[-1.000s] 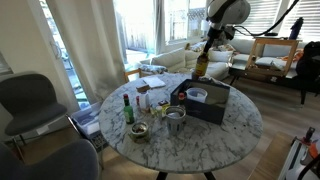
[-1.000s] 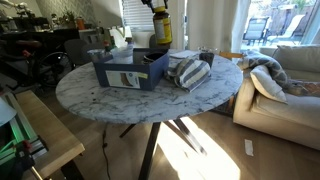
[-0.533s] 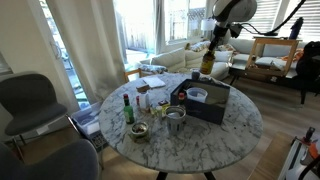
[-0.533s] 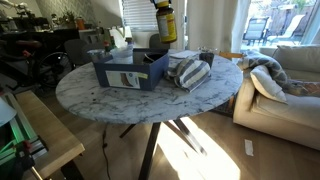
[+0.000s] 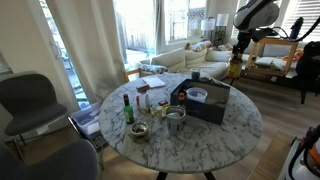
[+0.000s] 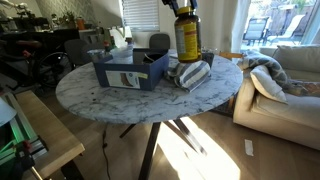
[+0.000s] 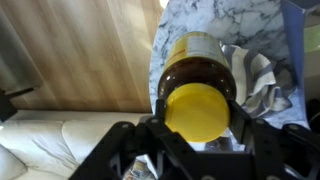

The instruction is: Remove the yellow and brown bottle from the shoe box and put it on the table

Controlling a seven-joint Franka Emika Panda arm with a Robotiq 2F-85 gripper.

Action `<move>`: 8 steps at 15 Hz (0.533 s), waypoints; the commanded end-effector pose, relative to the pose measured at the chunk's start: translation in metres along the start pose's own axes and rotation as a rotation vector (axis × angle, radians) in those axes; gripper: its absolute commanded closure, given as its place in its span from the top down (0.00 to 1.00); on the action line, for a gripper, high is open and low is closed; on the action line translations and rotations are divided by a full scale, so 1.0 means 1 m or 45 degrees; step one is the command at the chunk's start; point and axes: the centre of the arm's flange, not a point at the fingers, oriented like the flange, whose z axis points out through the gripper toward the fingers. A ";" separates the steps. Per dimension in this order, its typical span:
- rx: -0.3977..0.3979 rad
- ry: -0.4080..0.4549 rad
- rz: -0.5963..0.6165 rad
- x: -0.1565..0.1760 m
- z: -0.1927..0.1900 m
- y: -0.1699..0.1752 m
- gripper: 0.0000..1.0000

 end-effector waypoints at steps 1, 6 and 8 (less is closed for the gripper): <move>0.027 -0.112 0.215 0.000 0.039 0.029 0.37; 0.045 -0.151 0.205 -0.014 0.054 0.021 0.37; 0.003 -0.120 0.249 -0.012 0.061 0.028 0.37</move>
